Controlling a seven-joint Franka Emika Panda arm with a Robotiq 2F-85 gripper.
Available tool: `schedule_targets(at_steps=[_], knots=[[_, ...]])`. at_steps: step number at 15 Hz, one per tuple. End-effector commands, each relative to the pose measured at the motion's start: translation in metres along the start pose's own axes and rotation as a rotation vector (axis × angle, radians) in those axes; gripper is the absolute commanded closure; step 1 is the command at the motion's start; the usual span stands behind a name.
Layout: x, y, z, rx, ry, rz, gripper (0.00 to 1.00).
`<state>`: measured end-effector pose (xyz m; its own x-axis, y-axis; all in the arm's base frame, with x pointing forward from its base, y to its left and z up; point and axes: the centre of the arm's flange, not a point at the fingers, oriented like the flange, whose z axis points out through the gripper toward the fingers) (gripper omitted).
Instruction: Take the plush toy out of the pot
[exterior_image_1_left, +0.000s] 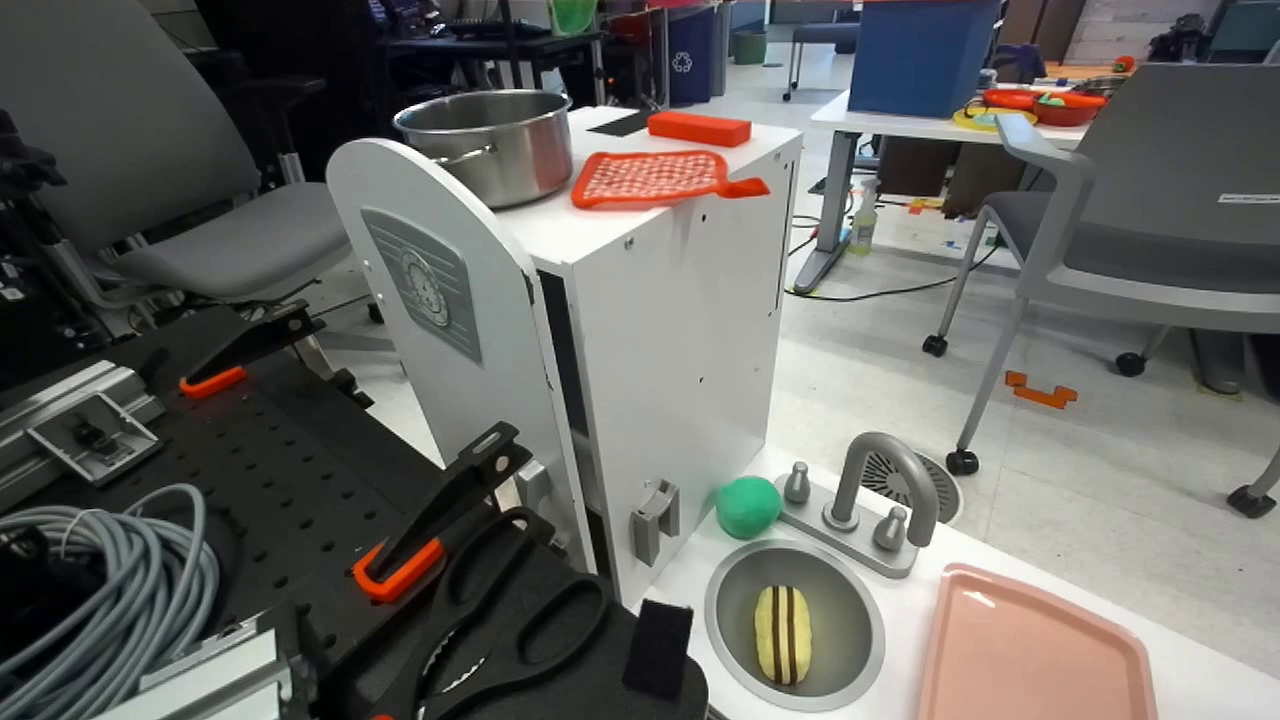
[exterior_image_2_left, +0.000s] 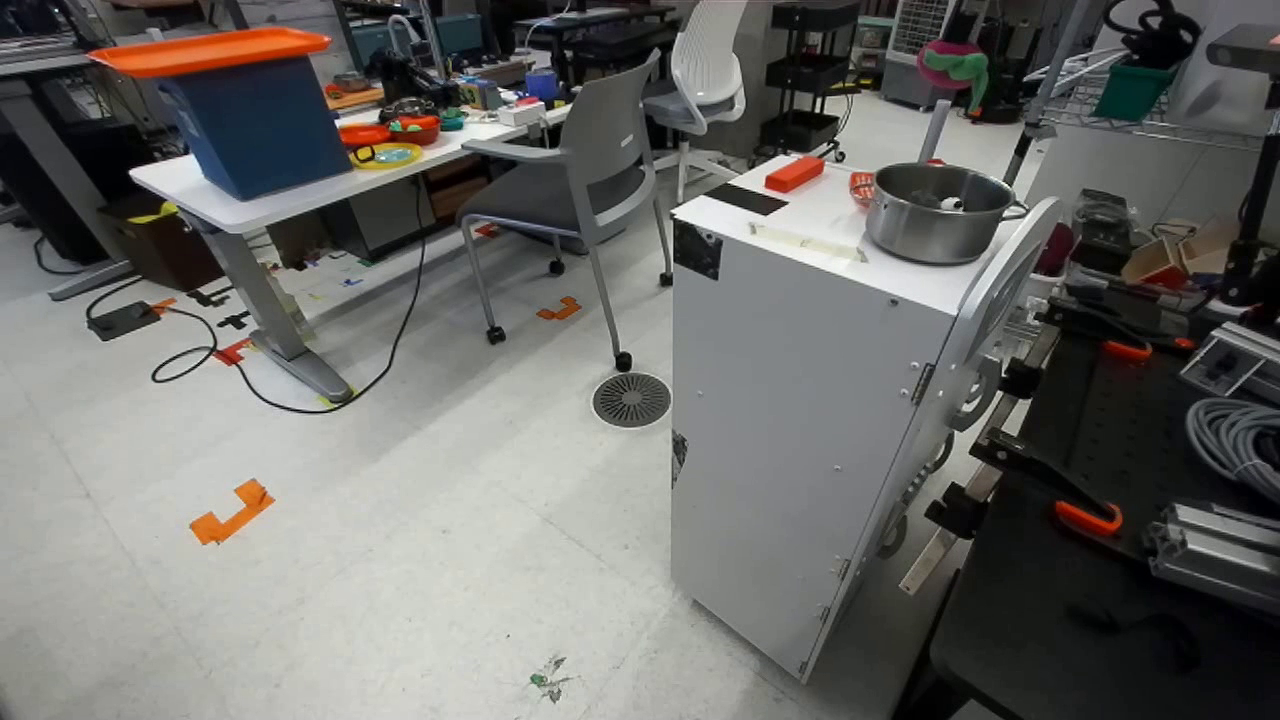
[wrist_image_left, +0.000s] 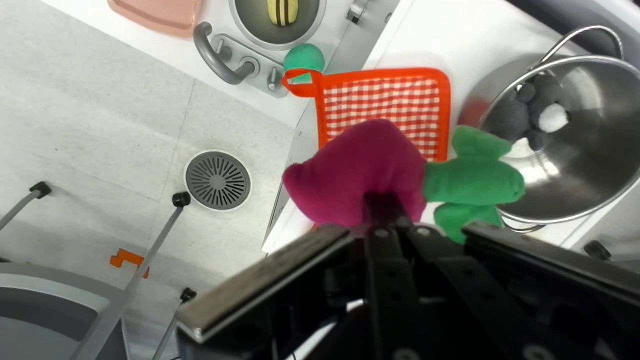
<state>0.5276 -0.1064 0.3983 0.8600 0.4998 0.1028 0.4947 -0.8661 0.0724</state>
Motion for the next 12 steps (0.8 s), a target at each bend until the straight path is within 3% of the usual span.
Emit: schedule_targets(at_steps=[1,3,4,6,12], knots=[[0.0105,0.0056,0.0030,-0.024,-0.008,-0.028,1.00],[0.0116,0.0054,0.0056,-0.027,-0.016,-0.036,1.00],[0.0119,0.0052,0.0065,-0.029,-0.018,-0.042,0.85],[0.0123,0.0047,0.0074,-0.030,-0.023,-0.048,0.66],[0.0105,0.0051,0.0055,-0.026,-0.017,-0.058,0.22]])
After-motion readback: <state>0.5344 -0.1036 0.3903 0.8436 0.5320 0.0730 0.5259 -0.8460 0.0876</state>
